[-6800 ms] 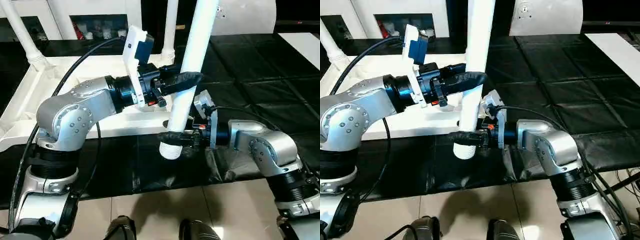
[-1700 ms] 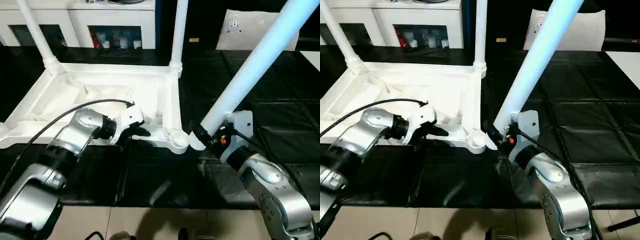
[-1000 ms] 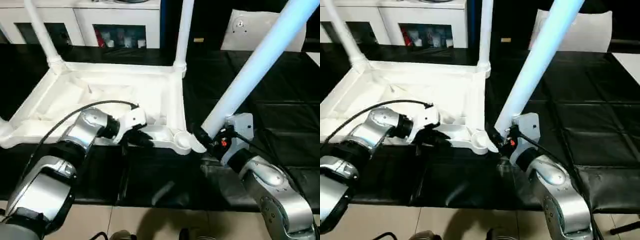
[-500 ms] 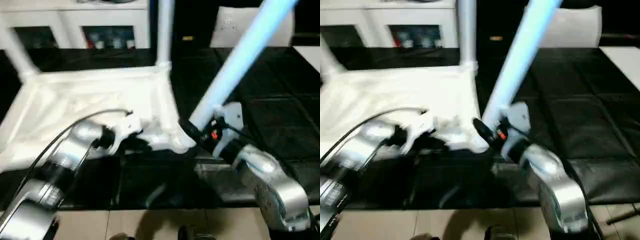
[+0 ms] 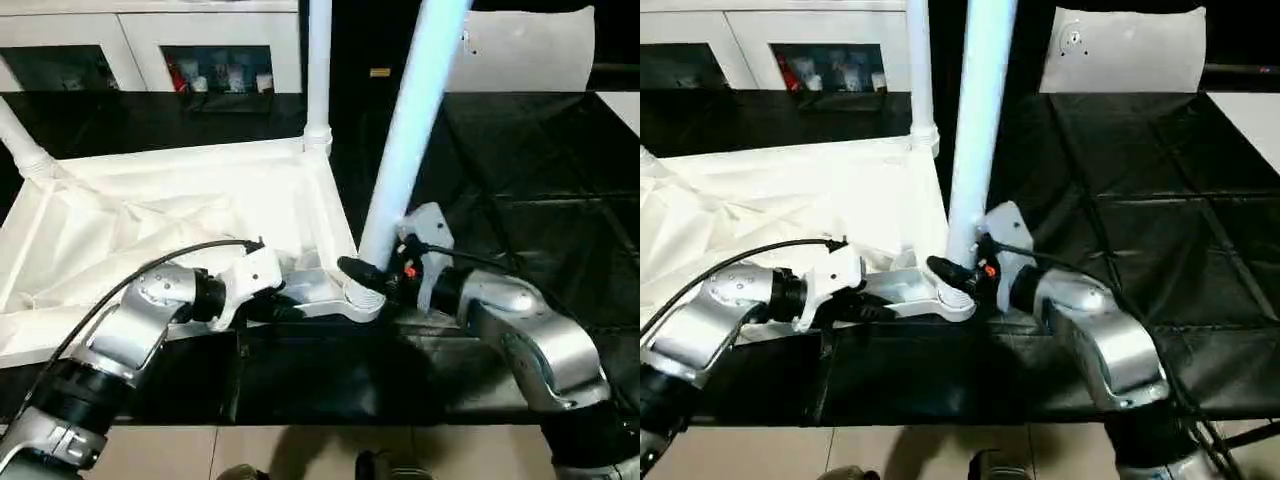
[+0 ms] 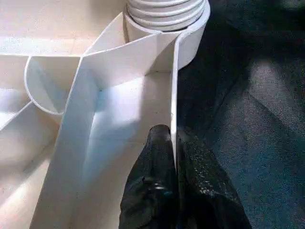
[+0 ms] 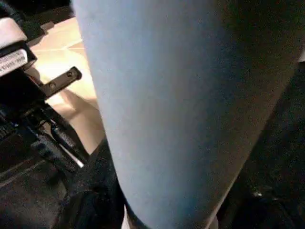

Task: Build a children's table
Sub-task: Insert table leg to table base

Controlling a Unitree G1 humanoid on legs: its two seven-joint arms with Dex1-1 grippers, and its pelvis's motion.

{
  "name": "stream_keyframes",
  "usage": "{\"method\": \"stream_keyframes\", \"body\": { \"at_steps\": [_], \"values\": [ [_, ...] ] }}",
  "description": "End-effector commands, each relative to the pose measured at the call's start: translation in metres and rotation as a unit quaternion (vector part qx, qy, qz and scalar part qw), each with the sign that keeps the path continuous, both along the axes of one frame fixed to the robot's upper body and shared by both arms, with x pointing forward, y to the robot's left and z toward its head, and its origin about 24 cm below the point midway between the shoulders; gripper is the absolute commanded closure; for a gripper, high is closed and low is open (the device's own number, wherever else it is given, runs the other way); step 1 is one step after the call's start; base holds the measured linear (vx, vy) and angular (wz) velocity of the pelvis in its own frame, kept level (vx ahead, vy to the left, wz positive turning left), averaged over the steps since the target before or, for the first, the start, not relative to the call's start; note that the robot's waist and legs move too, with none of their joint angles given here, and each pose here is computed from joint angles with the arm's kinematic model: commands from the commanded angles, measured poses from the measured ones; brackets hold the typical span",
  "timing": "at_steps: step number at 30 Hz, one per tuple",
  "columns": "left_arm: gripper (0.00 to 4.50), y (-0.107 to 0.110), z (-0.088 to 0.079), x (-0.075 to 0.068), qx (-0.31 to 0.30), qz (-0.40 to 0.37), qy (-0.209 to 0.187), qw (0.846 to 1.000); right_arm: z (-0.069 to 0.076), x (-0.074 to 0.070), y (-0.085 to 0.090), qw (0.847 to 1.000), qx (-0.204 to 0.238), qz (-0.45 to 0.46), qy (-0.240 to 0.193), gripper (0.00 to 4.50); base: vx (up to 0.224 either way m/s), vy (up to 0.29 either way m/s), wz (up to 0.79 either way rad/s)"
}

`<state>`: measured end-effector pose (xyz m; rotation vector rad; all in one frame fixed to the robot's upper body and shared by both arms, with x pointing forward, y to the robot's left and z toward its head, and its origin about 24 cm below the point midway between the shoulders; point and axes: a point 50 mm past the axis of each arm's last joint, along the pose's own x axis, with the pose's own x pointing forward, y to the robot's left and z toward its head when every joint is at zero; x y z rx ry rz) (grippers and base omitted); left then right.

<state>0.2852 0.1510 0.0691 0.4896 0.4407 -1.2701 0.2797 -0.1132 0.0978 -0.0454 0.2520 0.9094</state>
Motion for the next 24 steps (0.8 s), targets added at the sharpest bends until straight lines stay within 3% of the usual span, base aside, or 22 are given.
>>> {"method": "stream_keyframes", "body": {
  "at_steps": [1,10,12,13,17,20,23,24],
  "values": [
    [4.5,0.002,-0.006,-0.003,0.011,0.003,0.008,1.0,-0.008,-0.001,0.002,1.0,-0.017,0.013,0.018,2.57,0.0,0.0,0.0],
    [4.5,0.0,-0.003,-0.005,0.005,-0.018,0.002,1.0,-0.02,0.001,0.003,0.999,-0.023,0.022,0.042,2.57,0.0,0.0,0.0],
    [4.5,0.0,-0.002,-0.005,0.002,-0.017,0.002,1.0,-0.025,0.004,-0.001,0.998,0.004,0.001,0.06,2.57,0.0,0.0,0.0],
    [4.5,0.0,-0.002,-0.005,0.001,-0.016,0.002,1.0,-0.03,0.007,-0.007,0.995,0.042,-0.023,0.086,2.57,0.0,0.0,0.0],
    [4.5,0.001,-0.002,-0.005,0.0,-0.012,0.004,1.0,-0.037,0.005,-0.013,0.991,0.067,-0.035,0.106,2.58,0.0,0.0,0.0],
    [4.5,0.002,-0.002,-0.004,-0.011,-0.007,0.008,1.0,-0.053,-0.003,-0.018,0.985,0.094,-0.047,0.134,2.58,0.0,0.0,0.0],
    [4.5,0.002,-0.002,-0.004,-0.014,-0.005,0.008,1.0,-0.057,-0.005,-0.019,0.984,0.104,-0.058,0.135,2.59,0.0,0.0,0.0],
    [4.5,0.001,-0.001,-0.002,-0.021,0.002,0.007,1.0,-0.063,-0.007,-0.021,0.979,0.13,-0.079,0.137,2.59,0.0,0.0,0.0]
  ]
}}
